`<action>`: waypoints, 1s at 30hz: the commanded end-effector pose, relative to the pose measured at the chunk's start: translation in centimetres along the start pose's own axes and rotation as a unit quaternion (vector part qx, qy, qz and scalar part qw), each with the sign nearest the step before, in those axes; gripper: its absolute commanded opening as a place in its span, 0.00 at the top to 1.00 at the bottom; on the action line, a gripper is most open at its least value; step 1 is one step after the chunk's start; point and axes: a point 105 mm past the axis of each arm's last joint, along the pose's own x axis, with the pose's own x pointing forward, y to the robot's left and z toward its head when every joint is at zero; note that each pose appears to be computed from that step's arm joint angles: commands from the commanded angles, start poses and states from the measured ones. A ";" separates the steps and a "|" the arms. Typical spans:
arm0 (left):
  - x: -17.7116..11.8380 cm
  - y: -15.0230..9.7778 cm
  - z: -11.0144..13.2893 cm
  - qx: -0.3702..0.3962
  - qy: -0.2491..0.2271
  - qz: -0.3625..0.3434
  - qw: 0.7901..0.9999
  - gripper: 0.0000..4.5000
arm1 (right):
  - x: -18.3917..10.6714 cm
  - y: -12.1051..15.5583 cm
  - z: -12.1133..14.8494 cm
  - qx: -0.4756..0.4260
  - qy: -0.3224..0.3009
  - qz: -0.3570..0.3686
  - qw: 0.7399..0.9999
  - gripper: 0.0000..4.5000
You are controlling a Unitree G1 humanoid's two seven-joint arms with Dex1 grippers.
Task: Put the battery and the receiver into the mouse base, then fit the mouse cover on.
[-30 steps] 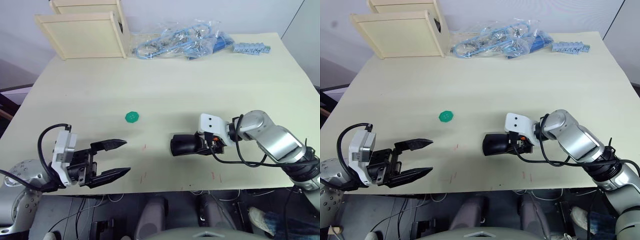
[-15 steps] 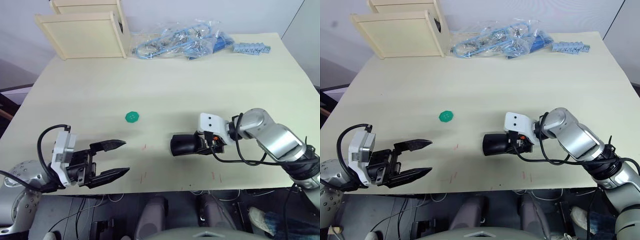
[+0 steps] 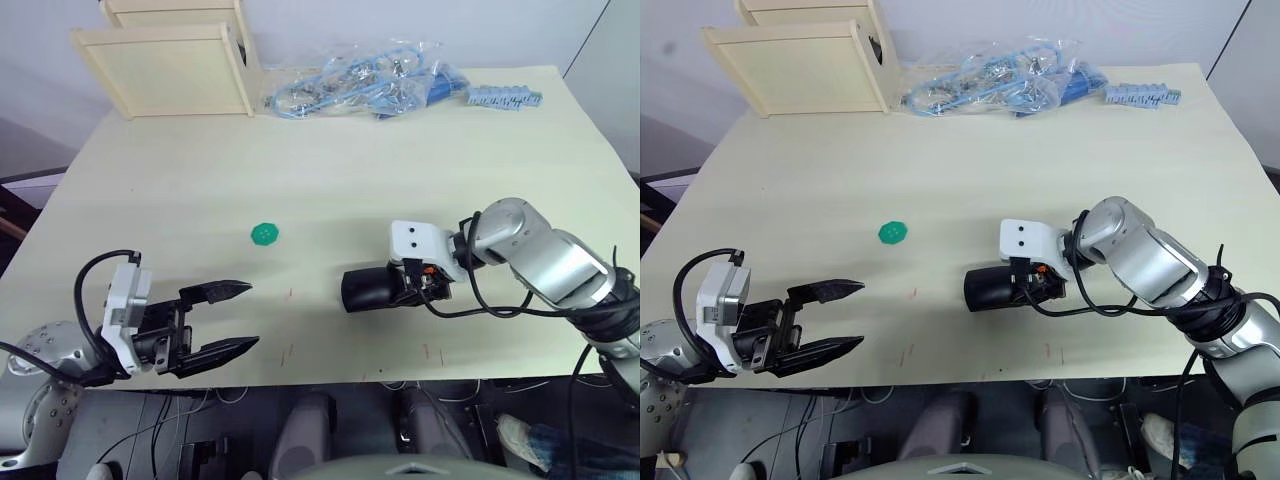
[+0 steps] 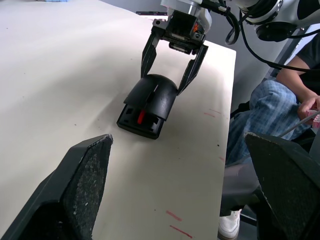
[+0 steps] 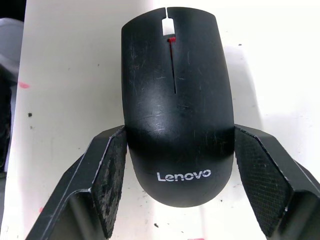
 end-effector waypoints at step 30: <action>0.4 -0.2 0.1 0.011 -0.006 -0.004 1.000 0.00 | 0.0 -0.7 1.4 0.002 0.081 -0.002 0.997 0.26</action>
